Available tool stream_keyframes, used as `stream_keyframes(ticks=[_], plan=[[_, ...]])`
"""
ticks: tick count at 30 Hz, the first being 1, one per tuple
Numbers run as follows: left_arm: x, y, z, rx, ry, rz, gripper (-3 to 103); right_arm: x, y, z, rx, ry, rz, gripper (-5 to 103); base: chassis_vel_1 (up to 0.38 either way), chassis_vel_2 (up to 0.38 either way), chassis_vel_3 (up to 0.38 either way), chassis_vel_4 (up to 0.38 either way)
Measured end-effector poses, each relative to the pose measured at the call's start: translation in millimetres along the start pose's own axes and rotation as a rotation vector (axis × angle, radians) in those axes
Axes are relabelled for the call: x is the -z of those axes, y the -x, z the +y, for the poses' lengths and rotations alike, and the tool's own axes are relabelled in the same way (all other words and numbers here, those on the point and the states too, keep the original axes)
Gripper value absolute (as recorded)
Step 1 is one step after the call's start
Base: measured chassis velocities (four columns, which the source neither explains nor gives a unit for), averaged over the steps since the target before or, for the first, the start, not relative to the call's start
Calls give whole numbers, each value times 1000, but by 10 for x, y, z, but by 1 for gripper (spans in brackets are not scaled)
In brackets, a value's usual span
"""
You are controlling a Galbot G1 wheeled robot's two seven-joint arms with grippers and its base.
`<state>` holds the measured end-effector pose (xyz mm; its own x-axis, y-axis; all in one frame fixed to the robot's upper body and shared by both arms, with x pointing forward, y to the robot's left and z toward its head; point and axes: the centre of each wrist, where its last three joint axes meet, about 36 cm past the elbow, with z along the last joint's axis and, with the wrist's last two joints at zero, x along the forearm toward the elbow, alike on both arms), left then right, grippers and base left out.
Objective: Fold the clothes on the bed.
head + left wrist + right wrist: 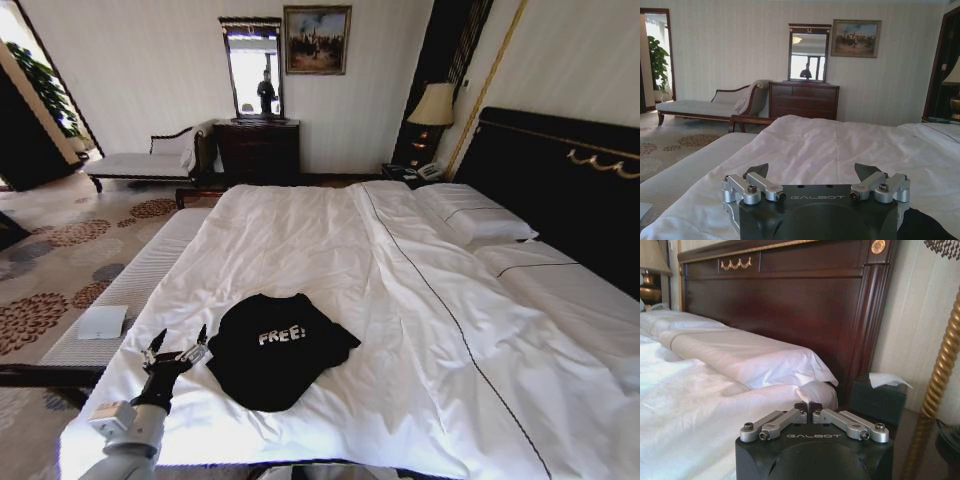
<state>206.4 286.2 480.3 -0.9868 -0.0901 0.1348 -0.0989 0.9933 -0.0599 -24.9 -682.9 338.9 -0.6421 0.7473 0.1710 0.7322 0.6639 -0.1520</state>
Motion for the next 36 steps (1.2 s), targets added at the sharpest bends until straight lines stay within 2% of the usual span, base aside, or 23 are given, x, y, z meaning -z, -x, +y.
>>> stream_keyframes(ticks=[4, 8, 10, 13, 18, 29, 30, 33, 35, 36], plan=[[5, -4, -32, 0, -3, 0, 98, -113, -136, -78, -18, -31, 42, 0, 0, 0, 0, 0], [-5, -10, -48, -2, -4, 4, 98, -242, -323, -163, -24, -97, 108, 0, 0, 0, 0, 0], [-9, -10, -48, -3, -4, 5, 98, -246, -342, -173, -23, -111, 118, 0, 0, 0, 0, 0], [-18, -5, -44, -5, -5, 7, 98, -252, -408, -202, -19, -176, 159, 0, 0, 0, 0, 0], [-37, 10, -37, -7, -10, 8, 98, -317, -497, -170, -14, -218, 196, 0, 0, 0, 0, 0], [-82, 68, 12, -9, -24, 3, 98, -363, -582, -102, -33, -212, 211, 0, 0, 0, 0, 0], [-88, 74, 8, -9, -28, 3, 98, -343, -584, -80, -34, -204, 203, 6, 0, 0, 0, 0], [-95, 75, 7, -8, -31, 2, 98, -320, -575, -53, -30, -198, 193, 12, 0, 0, 0, 0], [-105, 70, 17, -5, -34, 1, 98, -297, -570, -32, -25, -196, 183, 22, 0, 0, 0, 0], [-105, 70, 17, -5, -34, 1, 98, -297, -570, -32, -25, -196, 183, 22, 0, 0, 0, 0]])
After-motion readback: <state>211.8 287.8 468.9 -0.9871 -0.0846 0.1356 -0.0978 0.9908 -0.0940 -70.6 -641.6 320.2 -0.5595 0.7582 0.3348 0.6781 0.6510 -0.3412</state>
